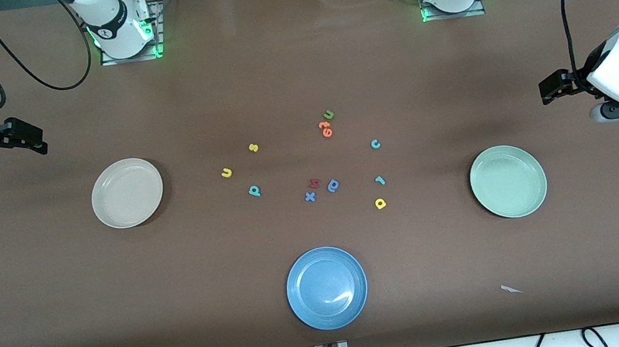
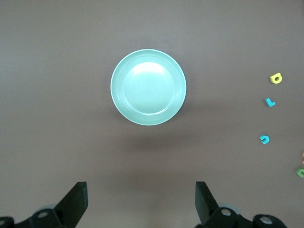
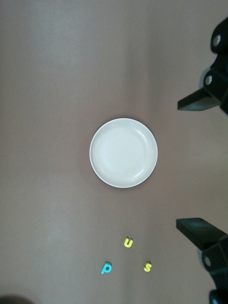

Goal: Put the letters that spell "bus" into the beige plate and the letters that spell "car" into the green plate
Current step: 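Reach the right gripper and the left gripper down to the letters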

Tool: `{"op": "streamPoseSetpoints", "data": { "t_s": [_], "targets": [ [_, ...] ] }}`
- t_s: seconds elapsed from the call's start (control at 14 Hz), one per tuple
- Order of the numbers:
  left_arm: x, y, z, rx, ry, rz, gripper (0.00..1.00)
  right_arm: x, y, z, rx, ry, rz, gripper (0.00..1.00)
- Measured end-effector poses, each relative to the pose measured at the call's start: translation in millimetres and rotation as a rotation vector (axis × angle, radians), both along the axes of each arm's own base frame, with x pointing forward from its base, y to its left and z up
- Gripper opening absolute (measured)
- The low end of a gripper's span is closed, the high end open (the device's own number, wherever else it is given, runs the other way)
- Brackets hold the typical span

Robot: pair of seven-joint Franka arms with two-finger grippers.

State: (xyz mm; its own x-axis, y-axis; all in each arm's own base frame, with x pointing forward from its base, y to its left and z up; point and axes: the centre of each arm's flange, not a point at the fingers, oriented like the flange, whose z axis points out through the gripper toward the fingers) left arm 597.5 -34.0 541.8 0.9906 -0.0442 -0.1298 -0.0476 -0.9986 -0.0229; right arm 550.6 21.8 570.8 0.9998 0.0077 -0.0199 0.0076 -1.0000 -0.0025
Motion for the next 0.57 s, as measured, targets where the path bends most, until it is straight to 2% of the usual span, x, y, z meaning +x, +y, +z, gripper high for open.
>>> {"op": "streamPoseSetpoints", "data": {
  "t_s": [0.21,0.57],
  "targets": [
    [1.1,-9.8,-3.0,-0.052,0.0,0.0,1.0,0.5,-1.2,-0.8,0.0,0.001,-0.001,1.0],
    [4.7,-58.8,-23.6,-0.067,-0.005,-0.007,1.0,1.0,-0.9,-2.1,0.0,0.003,0.001,1.0]
  ]
}}
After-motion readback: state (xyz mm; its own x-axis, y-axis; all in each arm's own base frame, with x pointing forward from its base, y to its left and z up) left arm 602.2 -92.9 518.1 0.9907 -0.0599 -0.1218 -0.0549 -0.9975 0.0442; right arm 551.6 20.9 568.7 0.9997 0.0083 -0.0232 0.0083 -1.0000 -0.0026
